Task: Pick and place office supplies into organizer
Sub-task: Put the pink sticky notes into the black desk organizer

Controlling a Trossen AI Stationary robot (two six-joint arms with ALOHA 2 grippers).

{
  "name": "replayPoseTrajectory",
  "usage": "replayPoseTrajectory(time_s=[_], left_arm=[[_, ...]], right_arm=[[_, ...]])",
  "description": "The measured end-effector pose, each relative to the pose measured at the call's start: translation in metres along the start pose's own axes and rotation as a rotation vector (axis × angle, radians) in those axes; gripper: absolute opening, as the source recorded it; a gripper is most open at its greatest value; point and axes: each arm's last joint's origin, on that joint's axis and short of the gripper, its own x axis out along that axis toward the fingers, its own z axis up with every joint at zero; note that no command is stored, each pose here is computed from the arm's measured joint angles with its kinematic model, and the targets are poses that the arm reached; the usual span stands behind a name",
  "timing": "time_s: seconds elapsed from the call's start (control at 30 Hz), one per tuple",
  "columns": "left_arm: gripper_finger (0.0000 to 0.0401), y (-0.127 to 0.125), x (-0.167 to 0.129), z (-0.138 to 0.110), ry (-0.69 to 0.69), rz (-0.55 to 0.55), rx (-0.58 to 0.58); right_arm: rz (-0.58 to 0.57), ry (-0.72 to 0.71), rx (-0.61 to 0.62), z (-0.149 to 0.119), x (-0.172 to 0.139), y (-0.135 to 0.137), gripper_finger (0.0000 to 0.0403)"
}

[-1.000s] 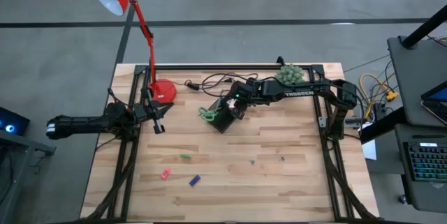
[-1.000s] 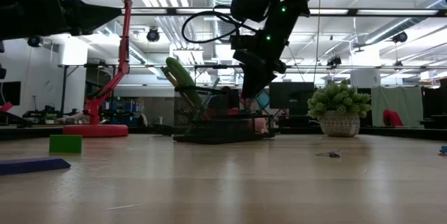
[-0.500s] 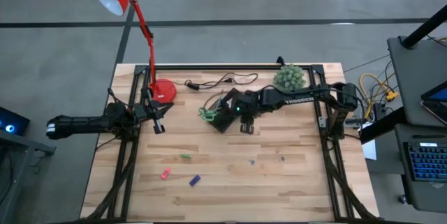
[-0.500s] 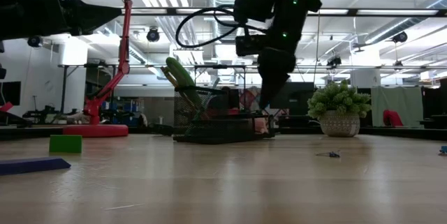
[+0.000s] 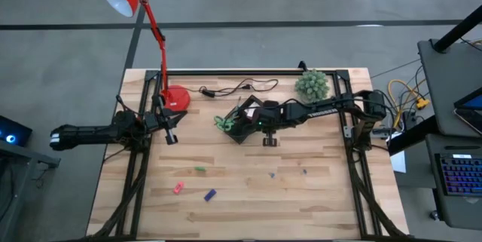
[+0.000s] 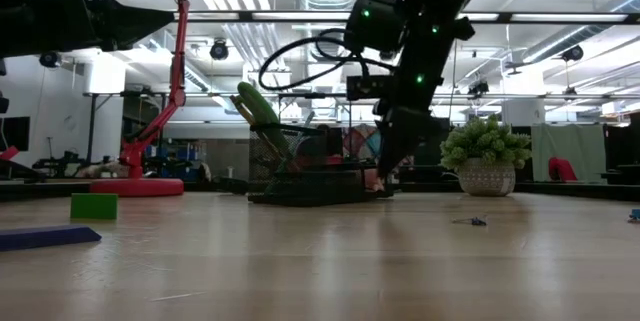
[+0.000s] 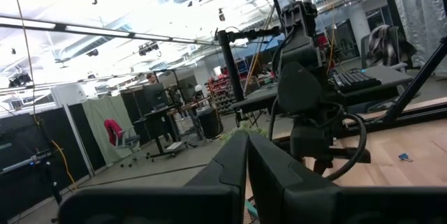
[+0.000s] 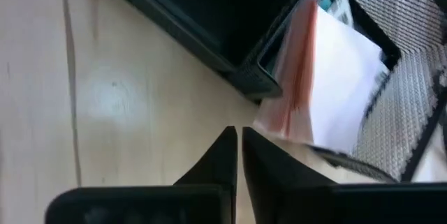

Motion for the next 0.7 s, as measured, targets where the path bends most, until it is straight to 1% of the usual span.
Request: replayPoseTrajectory(time_s=[0.1,0.33,0.5,0.7], left_arm=[[0.0,0.0,0.0,0.0,0.0,0.0,0.0],[0.0,0.0,0.0,0.0,-0.001,0.0,0.0],[0.0,0.0,0.0,0.0,0.0,0.0,0.0],[0.0,0.0,0.0,0.0,0.0,0.0,0.0]], right_arm=[[0.006,-0.019,0.002,-0.002,0.004,-0.002,0.001],[-0.002,0.017,0.018,-0.014,0.012,-0.01,0.0009],[-0.015,-0.027,0.023,-0.01,0.013,-0.016,0.0009],[-0.053,-0.118,0.053,0.001,0.011,-0.028,0.0009]])
